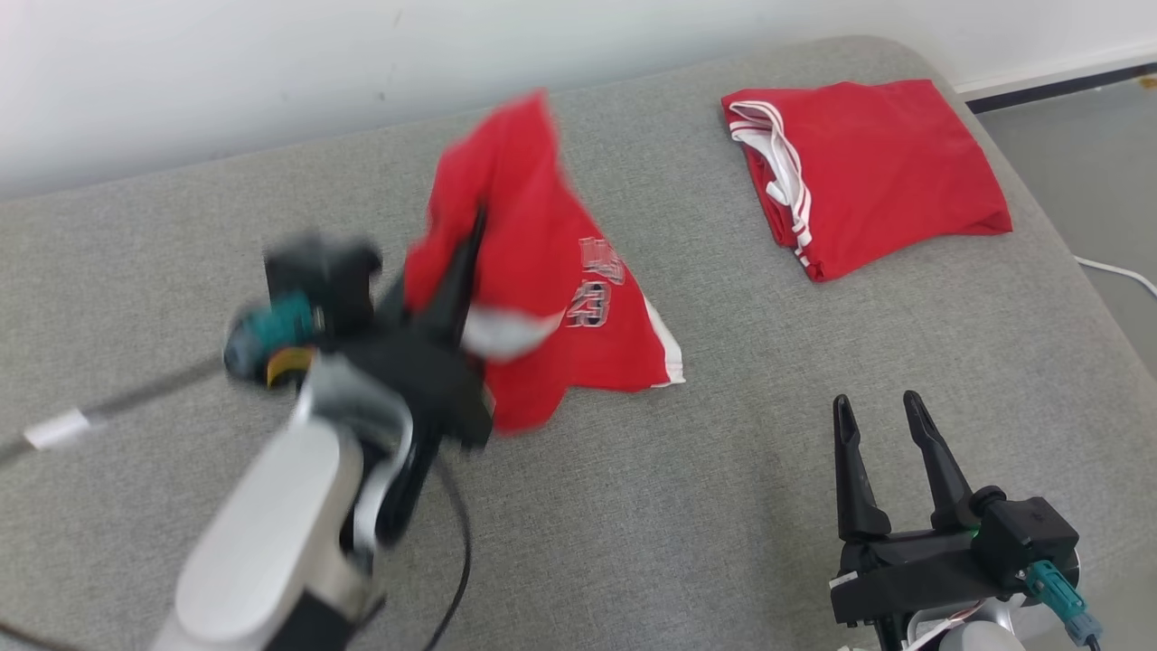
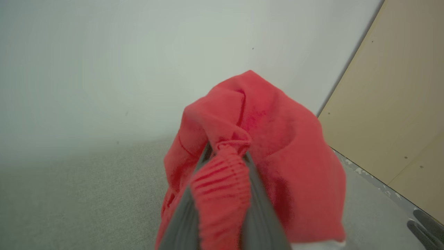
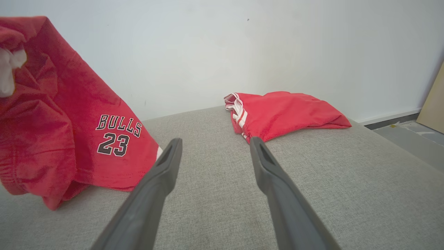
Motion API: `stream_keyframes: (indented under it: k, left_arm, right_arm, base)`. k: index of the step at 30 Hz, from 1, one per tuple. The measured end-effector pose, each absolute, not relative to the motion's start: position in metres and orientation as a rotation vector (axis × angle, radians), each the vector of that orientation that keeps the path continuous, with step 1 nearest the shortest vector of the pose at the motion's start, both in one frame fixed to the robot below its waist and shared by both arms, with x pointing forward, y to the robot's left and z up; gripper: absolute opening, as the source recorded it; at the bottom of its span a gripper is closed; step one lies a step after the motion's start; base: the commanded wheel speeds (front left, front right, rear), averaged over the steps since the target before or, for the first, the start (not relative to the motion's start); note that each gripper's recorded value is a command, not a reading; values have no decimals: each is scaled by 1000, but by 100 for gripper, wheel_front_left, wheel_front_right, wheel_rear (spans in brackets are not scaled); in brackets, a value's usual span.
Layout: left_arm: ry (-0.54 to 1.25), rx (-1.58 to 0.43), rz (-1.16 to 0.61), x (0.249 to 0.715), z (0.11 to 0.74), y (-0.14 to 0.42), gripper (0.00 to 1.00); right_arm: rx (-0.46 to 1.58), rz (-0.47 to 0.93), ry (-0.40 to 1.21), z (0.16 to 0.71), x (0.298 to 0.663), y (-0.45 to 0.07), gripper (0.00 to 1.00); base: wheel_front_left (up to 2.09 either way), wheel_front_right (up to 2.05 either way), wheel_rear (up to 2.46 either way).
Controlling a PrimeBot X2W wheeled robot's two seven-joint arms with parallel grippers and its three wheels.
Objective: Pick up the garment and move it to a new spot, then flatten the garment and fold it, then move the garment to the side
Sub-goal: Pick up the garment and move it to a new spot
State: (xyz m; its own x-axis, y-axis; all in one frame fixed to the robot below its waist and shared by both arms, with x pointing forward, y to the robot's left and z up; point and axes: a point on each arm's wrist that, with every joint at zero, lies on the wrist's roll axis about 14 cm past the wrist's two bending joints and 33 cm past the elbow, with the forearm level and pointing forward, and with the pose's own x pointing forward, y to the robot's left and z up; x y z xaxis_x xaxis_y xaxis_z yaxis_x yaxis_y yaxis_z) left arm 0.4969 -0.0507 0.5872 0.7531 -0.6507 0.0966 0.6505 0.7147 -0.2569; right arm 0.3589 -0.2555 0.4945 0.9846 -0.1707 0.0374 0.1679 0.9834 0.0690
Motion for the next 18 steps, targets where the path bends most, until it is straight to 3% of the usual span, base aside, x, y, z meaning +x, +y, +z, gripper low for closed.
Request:
stream_keyframes:
  k: [10,11,12,18]
  left_arm:
    - [320,-200,-557,469,443,-3,4]
    - [308,-193,-557,468,443,-3,71]
    - [290,-203,-555,468,446,-4,100]
    - [117,-193,-561,473,489,-7,100]
  right_arm:
    - [70,-154,-39,493,363,-250,100]
    - [69,-154,-40,493,363,-251,100]
    - [66,-155,-42,494,363,-251,100]
    - [69,-150,-54,498,358,-249,100]
  base:
    - [0,0,0]
    - [0,0,0]
    - [0,0,0]
    - [0,0,0]
